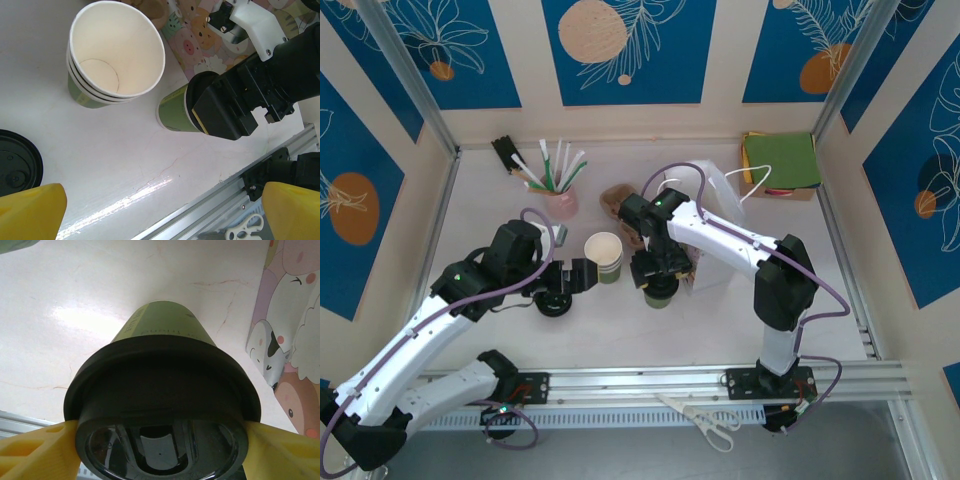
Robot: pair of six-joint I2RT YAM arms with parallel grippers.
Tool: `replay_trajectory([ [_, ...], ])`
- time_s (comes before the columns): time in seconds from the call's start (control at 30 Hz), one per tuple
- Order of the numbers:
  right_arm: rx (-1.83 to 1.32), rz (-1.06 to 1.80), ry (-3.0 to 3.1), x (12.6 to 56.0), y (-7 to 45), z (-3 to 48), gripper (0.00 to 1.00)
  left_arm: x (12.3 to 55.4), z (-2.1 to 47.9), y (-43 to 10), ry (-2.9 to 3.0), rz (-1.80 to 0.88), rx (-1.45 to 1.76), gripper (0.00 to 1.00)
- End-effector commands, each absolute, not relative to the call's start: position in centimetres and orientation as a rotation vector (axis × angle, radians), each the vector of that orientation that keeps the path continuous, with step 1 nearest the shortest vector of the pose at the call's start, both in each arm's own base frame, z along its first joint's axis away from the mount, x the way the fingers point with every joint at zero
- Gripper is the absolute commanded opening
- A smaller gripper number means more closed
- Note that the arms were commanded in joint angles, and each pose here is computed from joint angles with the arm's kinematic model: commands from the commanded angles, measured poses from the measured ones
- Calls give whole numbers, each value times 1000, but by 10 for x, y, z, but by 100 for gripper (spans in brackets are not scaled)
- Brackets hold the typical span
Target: Pack the takeout coffee
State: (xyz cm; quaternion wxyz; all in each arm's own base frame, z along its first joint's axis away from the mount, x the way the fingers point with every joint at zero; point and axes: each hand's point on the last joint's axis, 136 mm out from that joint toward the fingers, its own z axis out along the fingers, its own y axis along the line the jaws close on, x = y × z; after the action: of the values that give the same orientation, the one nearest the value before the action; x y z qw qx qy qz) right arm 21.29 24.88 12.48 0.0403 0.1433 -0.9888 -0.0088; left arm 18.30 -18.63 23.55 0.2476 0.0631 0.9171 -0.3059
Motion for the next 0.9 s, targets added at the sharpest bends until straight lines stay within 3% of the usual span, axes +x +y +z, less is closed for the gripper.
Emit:
replay_trajectory([
  [0.0, 453, 6, -2985, 206, 247, 117, 78, 182, 236, -185, 2501, -835, 183, 100],
  [0.2, 458, -3, -2998, 208, 250, 125, 73, 183, 237, -185, 2497, -829, 186, 100],
  [0.87, 483, -4, -3023, 211, 255, 142, 72, 185, 236, -187, 2498, -829, 195, 100],
])
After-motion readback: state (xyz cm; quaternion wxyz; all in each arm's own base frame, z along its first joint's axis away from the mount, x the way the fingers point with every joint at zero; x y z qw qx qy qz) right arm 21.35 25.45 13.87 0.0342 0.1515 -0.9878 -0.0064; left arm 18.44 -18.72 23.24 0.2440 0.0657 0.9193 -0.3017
